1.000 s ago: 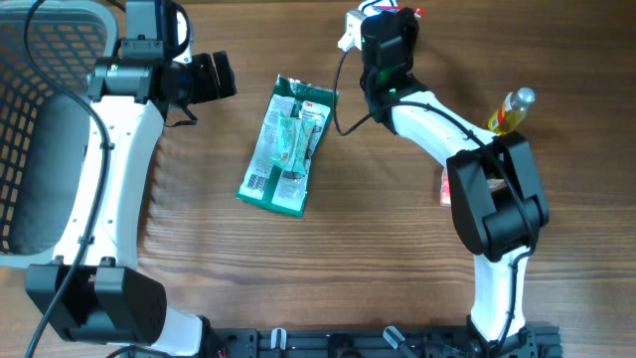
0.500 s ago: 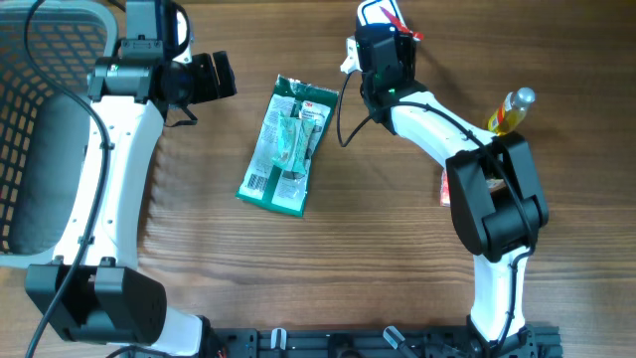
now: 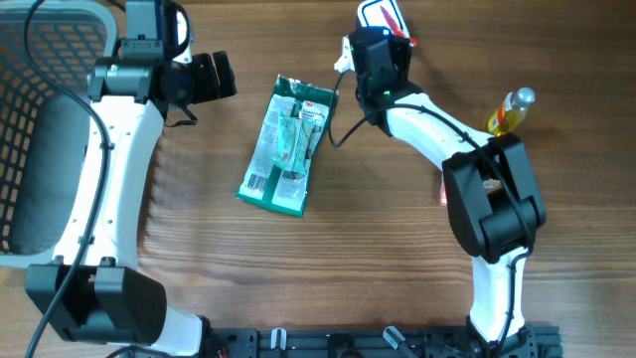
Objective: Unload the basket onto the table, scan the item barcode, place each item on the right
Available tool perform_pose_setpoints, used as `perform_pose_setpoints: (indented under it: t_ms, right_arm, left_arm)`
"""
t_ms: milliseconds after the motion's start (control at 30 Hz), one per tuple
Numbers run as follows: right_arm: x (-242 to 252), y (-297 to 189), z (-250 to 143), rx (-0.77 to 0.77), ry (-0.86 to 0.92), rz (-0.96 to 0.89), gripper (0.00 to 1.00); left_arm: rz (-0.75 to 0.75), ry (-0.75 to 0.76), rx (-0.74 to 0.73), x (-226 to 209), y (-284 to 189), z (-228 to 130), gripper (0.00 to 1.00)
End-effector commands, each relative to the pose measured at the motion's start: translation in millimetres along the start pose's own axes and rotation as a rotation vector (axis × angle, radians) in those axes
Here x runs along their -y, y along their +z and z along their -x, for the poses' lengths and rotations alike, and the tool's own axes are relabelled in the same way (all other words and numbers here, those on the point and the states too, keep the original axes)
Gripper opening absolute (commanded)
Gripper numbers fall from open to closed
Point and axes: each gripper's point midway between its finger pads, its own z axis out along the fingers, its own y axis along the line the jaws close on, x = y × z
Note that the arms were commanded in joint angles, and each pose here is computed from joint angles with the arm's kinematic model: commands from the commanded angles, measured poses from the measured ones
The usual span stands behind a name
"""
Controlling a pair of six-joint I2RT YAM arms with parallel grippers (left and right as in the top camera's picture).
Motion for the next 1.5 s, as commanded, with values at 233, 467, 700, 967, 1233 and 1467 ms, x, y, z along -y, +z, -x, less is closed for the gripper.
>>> perform_pose_setpoints:
  t_ms: [233, 467, 700, 967, 1233, 1467]
  right_arm:
    - [118, -109, -71, 0.038, 0.736, -0.066, 0.04]
    - [44, -165, -116, -0.022, 1.152, 0.487, 0.04]
    - [-74, -175, -169, -0.490, 1.303, 0.758, 0.04]
    - [-121, -168, -200, -0.689, 1.316, 0.640, 0.04]
    - [-141, -155, -198, -0.669, 1.336, 0.602, 0.14]
    - [-143, -153, -193, -0.663, 1.378, 0.611, 0.34]
  left_arm:
    - [-0.005, 0.006, -0.004, 0, 2, 0, 1.00]
    - [-0.005, 0.006, -0.004, 0, 2, 0, 1.00]
    - [-0.005, 0.006, -0.004, 0, 2, 0, 1.00]
    - [-0.005, 0.006, -0.004, 0, 2, 0, 1.00]
    - [-0.005, 0.006, -0.004, 0, 2, 0, 1.00]
    - [-0.005, 0.006, -0.004, 0, 2, 0, 1.00]
